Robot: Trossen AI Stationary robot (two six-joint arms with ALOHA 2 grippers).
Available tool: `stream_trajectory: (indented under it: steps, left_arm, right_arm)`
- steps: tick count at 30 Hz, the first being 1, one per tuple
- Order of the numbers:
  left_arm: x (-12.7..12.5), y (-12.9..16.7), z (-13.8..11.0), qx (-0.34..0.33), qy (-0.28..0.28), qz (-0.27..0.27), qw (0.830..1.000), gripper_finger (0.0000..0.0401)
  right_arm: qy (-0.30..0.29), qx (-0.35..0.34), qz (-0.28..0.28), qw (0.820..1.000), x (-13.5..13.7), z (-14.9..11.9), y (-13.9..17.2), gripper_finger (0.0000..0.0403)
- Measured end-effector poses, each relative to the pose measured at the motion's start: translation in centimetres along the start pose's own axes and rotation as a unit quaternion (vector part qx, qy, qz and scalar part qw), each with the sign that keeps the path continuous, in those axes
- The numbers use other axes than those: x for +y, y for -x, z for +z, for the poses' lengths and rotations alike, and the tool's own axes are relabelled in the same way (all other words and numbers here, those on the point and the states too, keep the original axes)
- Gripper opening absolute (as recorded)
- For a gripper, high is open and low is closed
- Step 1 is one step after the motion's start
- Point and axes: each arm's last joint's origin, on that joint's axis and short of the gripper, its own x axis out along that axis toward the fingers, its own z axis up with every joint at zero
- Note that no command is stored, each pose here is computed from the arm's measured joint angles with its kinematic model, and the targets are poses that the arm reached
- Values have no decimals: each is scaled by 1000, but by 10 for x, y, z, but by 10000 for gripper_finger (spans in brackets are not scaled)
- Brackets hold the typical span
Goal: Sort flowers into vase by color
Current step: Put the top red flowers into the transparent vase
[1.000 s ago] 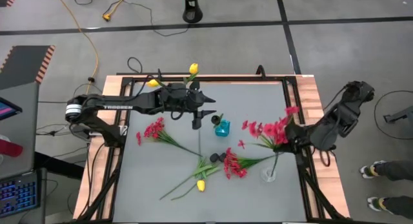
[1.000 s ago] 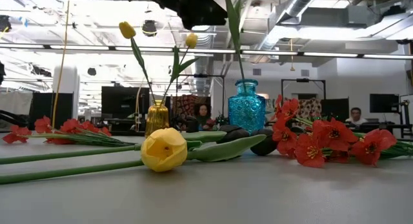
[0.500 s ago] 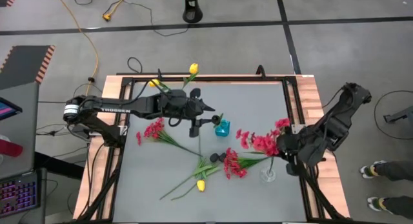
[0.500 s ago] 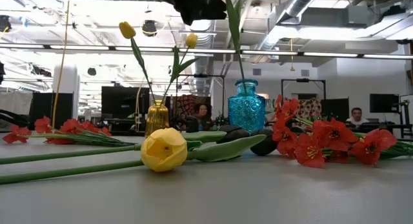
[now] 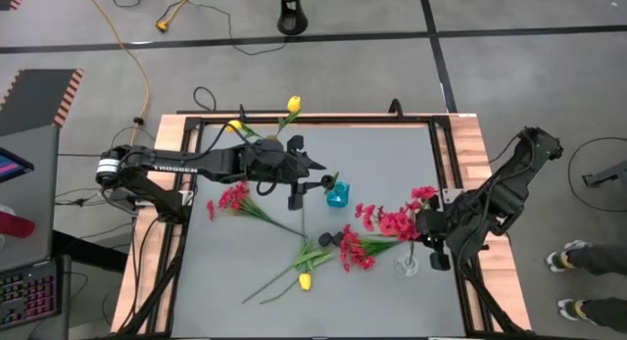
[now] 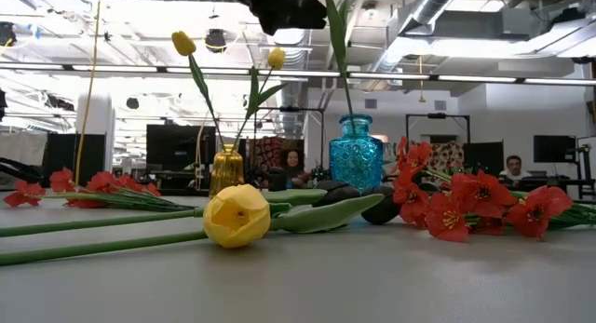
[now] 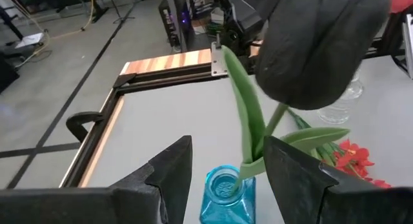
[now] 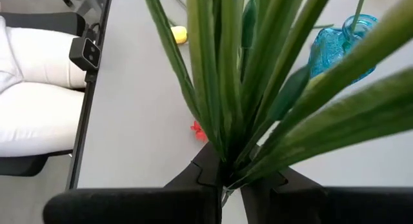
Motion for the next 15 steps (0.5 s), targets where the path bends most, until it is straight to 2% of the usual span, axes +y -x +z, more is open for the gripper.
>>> stream_trajectory:
  steps: [15]
  left_arm:
    - [1, 0, 0, 1, -8, 13, 1000, 178]
  right_arm:
    - [1, 2, -1, 1000, 0, 0, 0, 70]
